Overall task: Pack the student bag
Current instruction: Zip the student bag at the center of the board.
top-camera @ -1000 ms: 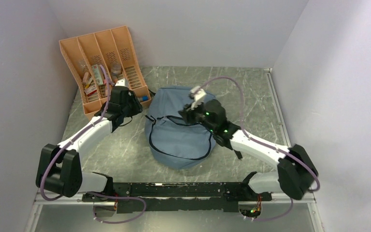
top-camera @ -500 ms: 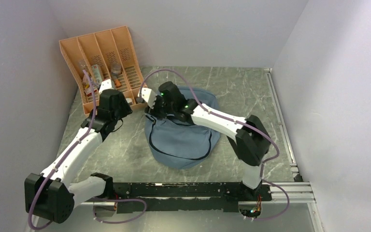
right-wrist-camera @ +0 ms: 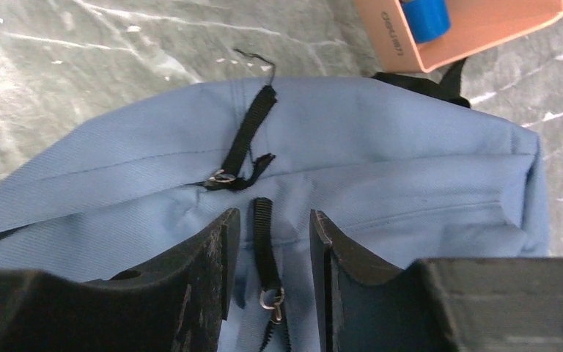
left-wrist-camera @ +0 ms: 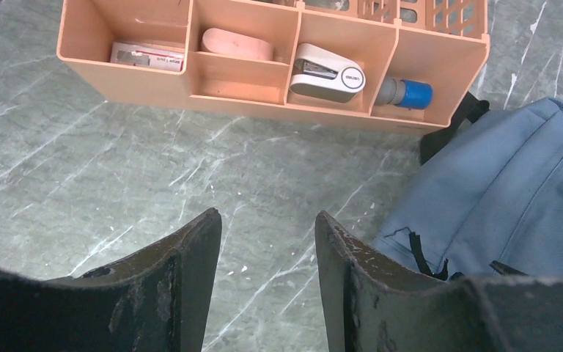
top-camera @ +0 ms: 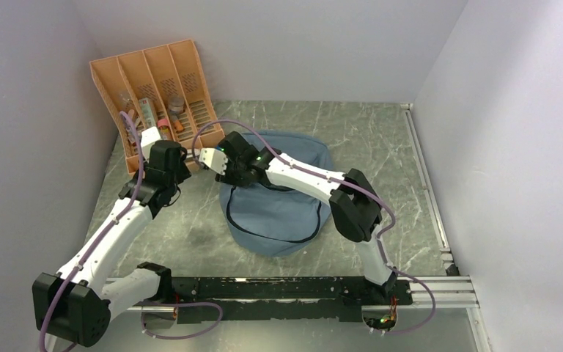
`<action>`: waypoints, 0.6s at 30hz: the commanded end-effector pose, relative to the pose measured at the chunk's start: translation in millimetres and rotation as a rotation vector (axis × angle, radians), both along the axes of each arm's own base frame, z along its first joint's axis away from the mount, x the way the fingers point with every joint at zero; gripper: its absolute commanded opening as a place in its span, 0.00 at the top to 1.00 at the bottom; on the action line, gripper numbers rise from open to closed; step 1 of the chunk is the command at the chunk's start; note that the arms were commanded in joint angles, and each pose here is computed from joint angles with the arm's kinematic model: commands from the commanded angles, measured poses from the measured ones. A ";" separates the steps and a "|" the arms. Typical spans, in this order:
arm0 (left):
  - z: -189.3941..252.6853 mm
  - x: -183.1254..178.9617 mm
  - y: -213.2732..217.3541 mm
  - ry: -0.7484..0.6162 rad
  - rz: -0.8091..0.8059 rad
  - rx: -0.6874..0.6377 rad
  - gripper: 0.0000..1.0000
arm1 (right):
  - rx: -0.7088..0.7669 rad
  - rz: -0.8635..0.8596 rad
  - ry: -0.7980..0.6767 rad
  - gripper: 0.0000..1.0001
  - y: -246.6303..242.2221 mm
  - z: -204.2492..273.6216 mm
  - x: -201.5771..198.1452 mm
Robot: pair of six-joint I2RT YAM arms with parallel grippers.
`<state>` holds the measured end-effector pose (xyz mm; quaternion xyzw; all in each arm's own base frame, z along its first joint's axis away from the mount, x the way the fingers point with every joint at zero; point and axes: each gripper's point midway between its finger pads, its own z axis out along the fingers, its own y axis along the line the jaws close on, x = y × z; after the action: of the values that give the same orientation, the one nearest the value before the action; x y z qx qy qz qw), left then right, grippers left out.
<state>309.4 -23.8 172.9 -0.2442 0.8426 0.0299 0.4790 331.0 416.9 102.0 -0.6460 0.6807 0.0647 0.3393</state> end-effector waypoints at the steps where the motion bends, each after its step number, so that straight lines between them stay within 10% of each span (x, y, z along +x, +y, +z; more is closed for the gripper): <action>1: 16.1 0.9 2.9 -0.041 0.024 -0.003 0.45 | -0.092 -0.027 -0.055 0.57 -7.4 2.7 9.2; 18: 15.3 1.0 0.2 -0.044 0.012 -0.008 0.46 | -0.205 -0.034 -0.045 0.60 -6.6 -21.3 10.7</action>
<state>308.8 -23.2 174.9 -0.2452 0.8407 0.0297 0.4818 334.1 411.0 73.6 -0.6698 0.6873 -0.0010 0.2809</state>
